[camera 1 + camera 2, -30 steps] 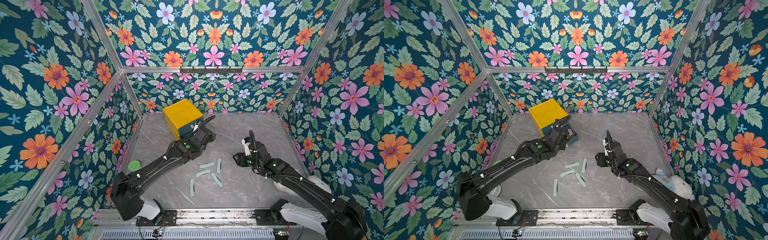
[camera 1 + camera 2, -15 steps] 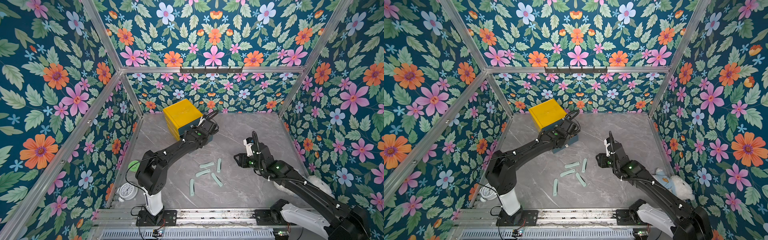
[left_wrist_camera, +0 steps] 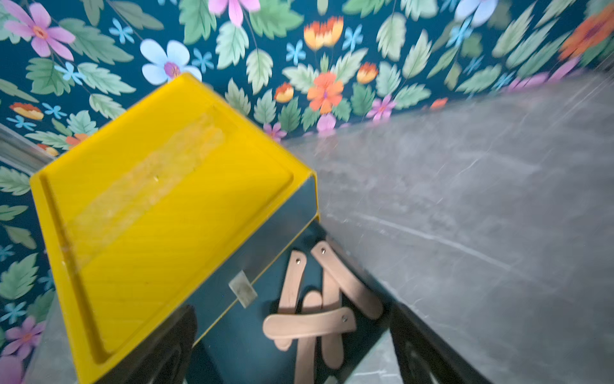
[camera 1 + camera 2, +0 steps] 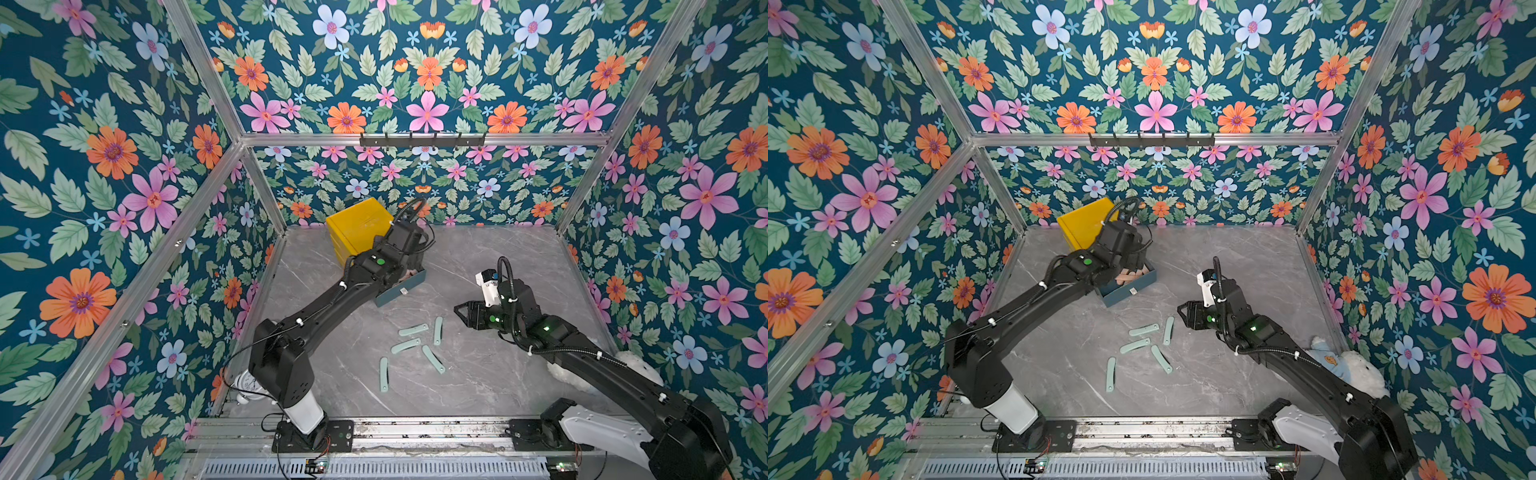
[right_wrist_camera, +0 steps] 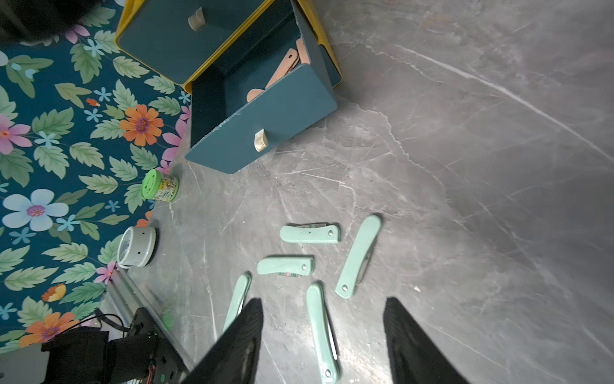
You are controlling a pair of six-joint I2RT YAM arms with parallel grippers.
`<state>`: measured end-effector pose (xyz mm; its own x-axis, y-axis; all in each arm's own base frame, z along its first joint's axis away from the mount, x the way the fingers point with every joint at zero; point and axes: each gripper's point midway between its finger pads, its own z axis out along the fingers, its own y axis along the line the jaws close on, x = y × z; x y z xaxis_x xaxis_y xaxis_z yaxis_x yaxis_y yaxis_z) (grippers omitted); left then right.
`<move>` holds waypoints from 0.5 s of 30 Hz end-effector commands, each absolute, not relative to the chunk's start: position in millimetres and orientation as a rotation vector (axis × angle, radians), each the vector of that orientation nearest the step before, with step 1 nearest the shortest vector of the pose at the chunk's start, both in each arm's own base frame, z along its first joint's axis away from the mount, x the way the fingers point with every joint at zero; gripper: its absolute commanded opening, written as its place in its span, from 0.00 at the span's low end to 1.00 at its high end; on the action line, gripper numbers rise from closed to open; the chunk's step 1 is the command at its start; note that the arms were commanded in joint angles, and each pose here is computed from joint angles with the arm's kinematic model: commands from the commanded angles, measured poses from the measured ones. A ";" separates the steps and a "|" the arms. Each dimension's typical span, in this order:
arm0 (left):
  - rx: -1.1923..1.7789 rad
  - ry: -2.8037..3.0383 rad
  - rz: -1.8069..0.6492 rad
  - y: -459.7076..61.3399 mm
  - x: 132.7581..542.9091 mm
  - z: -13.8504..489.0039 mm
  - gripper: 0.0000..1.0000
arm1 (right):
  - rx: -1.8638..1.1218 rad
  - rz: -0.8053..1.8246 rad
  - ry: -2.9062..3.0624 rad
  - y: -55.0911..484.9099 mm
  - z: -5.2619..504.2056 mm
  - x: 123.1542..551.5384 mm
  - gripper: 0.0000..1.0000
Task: Place the fruit knives into the drawer by color
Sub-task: Place the fruit knife in the drawer, then close the drawer in the storage box.
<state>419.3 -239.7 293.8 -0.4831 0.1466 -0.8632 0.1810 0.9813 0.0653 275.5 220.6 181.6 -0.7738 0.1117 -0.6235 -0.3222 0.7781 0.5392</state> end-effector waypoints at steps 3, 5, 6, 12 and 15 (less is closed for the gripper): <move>0.140 2.076 -0.295 -222.8 451.4 313.0 0.96 | -0.149 1.010 2.268 252.7 192.3 286.0 0.59; 0.098 2.106 -0.334 -210.6 466.6 302.1 0.97 | -0.160 1.020 2.271 265.2 192.7 288.5 0.59; 0.079 2.122 -0.351 -206.6 472.4 295.7 0.97 | -0.162 1.020 2.279 270.7 191.3 290.3 0.59; -0.002 2.182 -0.368 -192.1 491.7 261.4 0.97 | -0.123 1.060 2.310 306.3 184.0 307.1 0.59; -0.022 2.208 -0.367 -188.8 494.8 248.4 0.97 | -0.074 1.073 2.337 317.8 174.9 319.5 0.59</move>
<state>495.3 -187.0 258.0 -0.5922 -0.1160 -0.7974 0.1200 0.9658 -0.2296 306.2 308.4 168.8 -0.8441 0.1126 -0.5243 -0.3077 0.6990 0.6456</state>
